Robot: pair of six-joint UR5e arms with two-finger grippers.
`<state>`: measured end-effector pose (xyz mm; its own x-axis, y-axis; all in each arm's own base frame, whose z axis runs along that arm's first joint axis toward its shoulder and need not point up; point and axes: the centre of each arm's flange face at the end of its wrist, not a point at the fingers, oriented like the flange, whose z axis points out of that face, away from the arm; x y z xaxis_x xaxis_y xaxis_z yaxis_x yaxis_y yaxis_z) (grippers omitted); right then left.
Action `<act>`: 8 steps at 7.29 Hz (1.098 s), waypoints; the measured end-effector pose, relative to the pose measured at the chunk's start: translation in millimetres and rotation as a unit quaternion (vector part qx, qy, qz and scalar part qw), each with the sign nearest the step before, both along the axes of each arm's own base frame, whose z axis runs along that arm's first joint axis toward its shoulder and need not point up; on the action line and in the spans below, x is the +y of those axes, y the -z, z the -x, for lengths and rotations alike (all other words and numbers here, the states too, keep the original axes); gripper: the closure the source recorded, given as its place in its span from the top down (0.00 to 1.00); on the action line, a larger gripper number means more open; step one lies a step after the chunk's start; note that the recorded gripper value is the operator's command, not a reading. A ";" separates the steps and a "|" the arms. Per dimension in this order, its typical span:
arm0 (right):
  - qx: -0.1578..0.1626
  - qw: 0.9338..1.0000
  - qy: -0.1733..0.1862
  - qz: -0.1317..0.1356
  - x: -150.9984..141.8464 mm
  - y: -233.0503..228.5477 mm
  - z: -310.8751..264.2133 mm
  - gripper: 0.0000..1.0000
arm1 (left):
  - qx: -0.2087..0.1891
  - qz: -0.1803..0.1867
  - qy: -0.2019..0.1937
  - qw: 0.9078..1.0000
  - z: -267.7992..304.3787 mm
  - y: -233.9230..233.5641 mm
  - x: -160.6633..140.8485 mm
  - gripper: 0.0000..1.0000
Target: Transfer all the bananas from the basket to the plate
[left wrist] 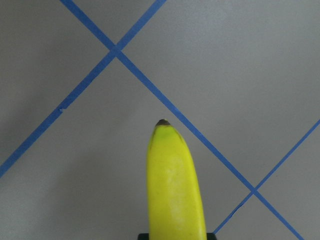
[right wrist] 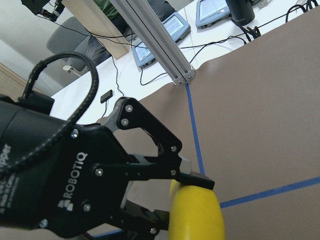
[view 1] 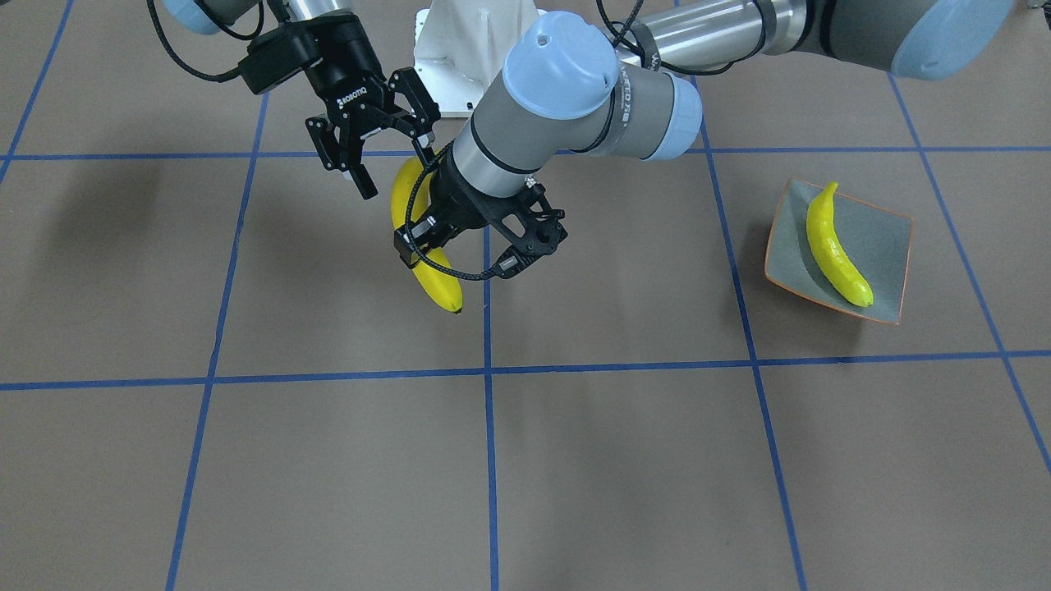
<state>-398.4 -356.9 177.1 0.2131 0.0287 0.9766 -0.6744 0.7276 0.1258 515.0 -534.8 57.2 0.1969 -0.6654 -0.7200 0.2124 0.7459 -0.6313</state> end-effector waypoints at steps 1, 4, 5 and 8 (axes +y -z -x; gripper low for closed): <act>0.000 1.000 0.005 0.001 2.1 -3.8 -9.0 1.00 | -0.004 -0.006 -0.002 1.000 8.5 -14.8 -3.8 0.00; 0.015 1.000 0.016 0.022 -18.7 -32.0 -50.8 1.00 | -0.011 -0.036 -0.031 0.999 68.2 -86.5 -10.9 0.00; 0.029 0.999 0.019 0.031 -32.3 -46.9 -69.3 1.00 | -0.015 -0.053 -0.040 0.998 99.6 -117.2 -11.7 0.00; 0.086 0.995 0.004 0.049 -70.1 -95.1 -104.3 1.00 | -0.070 -0.124 -0.050 0.989 172.9 -237.8 7.8 0.00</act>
